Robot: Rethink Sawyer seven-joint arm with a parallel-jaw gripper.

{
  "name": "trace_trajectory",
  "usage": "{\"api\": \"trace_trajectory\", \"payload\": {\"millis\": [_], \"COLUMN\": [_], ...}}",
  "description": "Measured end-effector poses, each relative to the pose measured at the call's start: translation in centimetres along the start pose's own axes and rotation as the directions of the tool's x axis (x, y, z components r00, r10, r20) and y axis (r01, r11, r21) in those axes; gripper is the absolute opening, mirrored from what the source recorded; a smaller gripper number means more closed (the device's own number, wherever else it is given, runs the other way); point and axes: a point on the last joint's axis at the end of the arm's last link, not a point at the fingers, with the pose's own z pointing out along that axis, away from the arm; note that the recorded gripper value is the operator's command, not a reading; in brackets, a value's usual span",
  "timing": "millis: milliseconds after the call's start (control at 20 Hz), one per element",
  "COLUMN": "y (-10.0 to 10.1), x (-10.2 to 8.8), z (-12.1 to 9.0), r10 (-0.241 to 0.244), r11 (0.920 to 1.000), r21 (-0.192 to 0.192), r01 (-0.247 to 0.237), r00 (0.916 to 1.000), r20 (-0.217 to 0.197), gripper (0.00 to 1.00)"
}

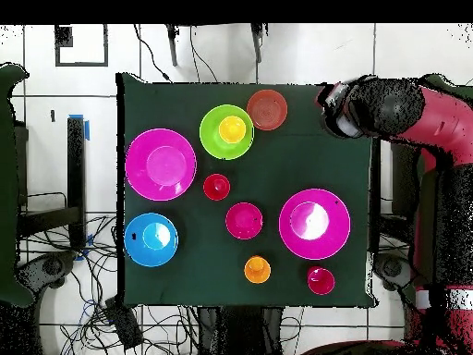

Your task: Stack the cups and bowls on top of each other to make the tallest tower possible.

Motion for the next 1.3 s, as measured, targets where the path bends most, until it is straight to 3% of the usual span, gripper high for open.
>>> {"api": "trace_trajectory", "payload": {"millis": [350, 650, 1100, 1300], "y": [0.0, 2.5, 6.0, 7.1], "x": [-0.2, -2.1, -3.8, -3.3], "z": [0.5, 1.9, 7.3, 10.8], "r10": [0.000, 0.001, 0.035, 0.032], "r11": [0.9999, 1.0000, 0.9993, 0.9982], "r21": [0.015, 0.003, 0.013, 0.051], "r01": [0.000, -0.001, -0.035, -0.031], "r00": [1.0000, 0.9993, 0.9994, 0.9994], "r20": [0.008, 0.038, -0.008, -0.015], "gripper": [1.00, 1.00, 1.00, 1.00]}}
